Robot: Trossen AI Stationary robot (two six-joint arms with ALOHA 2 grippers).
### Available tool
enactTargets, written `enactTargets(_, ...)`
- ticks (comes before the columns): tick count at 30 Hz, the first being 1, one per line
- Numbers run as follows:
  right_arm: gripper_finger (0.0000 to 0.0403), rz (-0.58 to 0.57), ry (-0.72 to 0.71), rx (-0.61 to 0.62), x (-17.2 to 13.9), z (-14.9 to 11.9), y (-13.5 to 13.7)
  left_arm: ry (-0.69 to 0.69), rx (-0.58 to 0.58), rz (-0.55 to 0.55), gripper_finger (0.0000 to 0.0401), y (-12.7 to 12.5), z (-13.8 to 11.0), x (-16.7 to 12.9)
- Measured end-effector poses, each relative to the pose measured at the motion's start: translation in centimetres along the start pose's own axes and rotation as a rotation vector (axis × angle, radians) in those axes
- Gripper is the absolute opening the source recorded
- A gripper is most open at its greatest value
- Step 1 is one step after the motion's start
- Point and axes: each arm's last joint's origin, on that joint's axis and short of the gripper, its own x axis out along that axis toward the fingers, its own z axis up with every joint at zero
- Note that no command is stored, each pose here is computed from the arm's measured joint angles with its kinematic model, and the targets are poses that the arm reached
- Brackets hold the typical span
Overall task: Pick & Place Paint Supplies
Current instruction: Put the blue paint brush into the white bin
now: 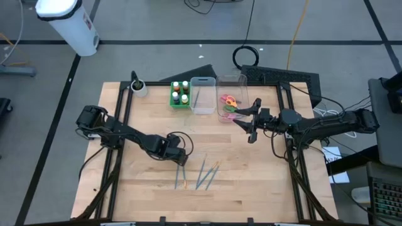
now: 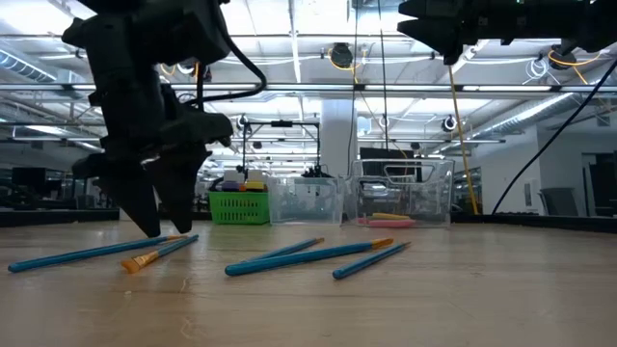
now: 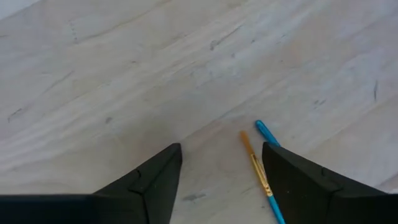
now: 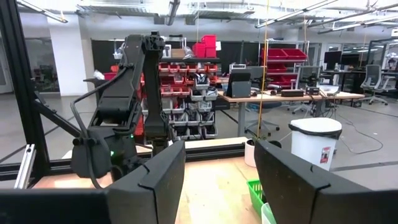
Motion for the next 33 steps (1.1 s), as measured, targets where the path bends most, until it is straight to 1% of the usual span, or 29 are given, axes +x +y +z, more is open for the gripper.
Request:
enactTargets(4,0.0185,0.000,0.000,-0.001,0.0,0.0,0.0,0.007,-0.007,0.016,0.0186,0.2,-0.1,0.0)
enactTargets(11,0.0185,0.000,0.000,-0.003,0.0,0.0,0.0,0.000,-0.010,0.026,0.0078,0.3,0.0,0.1)
enactTargets(13,0.0185,0.000,0.000,0.003,0.0,0.0,0.0,-0.014,0.000,0.022,0.0057,0.3,0.0,0.2)
enactTargets(15,0.0185,0.000,0.000,0.015,0.0,0.0,0.0,-0.030,-0.002,0.020,0.0046,0.3,0.2,0.2)
enactTargets(18,0.0185,0.001,0.000,0.019,0.0,0.0,0.0,-0.036,-0.017,0.020,0.0055,0.3,0.6,0.2)
enactTargets(24,0.0185,0.001,0.000,0.019,0.0,0.0,0.0,-0.076,-0.054,0.010,0.0124,0.3,1.6,0.4)
enactTargets(27,0.0185,0.001,0.000,0.019,0.0,0.0,0.0,-0.134,-0.009,0.034,0.0155,0.5,2.4,0.5)
enactTargets(29,0.0185,0.001,0.000,0.019,0.0,0.0,0.0,-0.145,0.027,0.045,0.0171,0.7,2.9,0.5)
enactTargets(33,0.0185,0.001,0.000,0.019,0.0,0.0,0.0,-0.076,0.115,0.017,0.0188,0.5,3.8,0.3)
